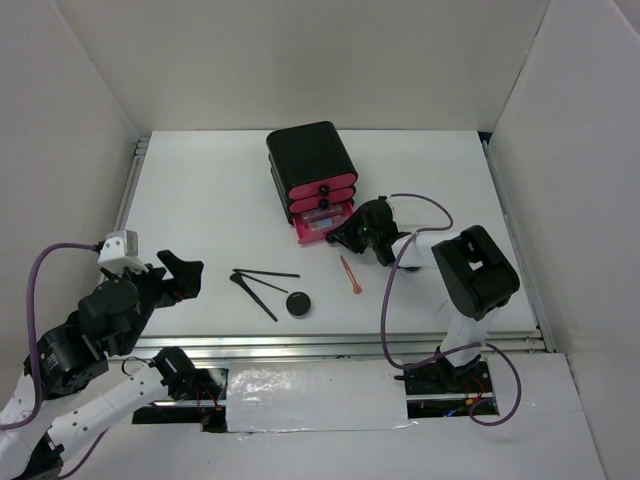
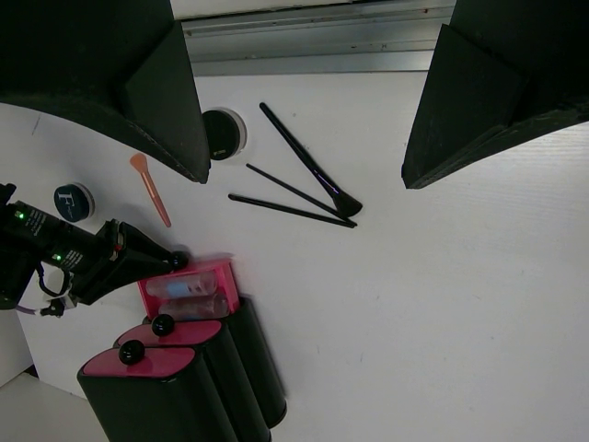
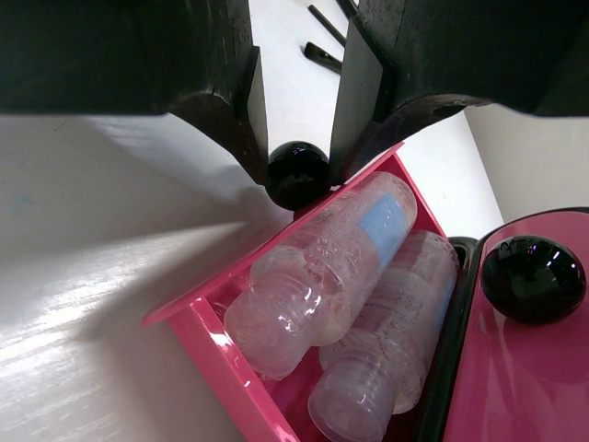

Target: Organize the makeup

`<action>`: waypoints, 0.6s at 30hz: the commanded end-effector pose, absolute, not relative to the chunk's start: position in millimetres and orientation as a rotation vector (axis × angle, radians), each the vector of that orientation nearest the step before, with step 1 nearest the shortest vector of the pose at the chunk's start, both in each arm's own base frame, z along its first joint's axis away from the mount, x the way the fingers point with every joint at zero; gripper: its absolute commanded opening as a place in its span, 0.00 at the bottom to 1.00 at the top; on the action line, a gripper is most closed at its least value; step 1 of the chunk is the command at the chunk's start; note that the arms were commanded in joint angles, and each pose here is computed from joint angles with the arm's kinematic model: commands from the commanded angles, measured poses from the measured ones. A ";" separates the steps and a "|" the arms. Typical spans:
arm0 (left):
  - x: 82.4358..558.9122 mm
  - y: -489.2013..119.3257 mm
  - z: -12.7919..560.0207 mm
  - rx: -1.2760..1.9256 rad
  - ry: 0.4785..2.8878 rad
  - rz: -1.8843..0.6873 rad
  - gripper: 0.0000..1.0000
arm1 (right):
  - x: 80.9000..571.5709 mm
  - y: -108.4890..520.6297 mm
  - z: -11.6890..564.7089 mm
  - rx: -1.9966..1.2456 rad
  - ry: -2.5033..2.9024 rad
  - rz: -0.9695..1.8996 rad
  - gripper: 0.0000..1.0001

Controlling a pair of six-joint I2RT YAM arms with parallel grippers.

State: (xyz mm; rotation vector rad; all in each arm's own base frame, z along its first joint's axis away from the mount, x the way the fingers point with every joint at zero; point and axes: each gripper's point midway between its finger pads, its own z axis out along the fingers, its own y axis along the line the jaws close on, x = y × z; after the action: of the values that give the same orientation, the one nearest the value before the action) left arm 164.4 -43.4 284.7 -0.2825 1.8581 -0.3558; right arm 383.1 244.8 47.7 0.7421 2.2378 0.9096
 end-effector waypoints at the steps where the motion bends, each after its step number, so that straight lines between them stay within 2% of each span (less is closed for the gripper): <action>1: 165.4 -42.4 292.4 -0.302 1.830 -0.371 0.99 | 400.8 252.5 64.2 0.693 2.206 0.926 0.40; 18: 164.6 -41.5 293.1 -0.302 1.826 -0.374 0.99 | 427.5 266.5 66.1 0.681 2.228 0.921 0.42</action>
State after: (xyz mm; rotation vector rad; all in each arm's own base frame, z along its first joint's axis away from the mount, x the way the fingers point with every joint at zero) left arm 164.1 -43.2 285.0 -0.2826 1.8564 -0.3580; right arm 411.6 260.2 54.8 0.7088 2.2547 0.9060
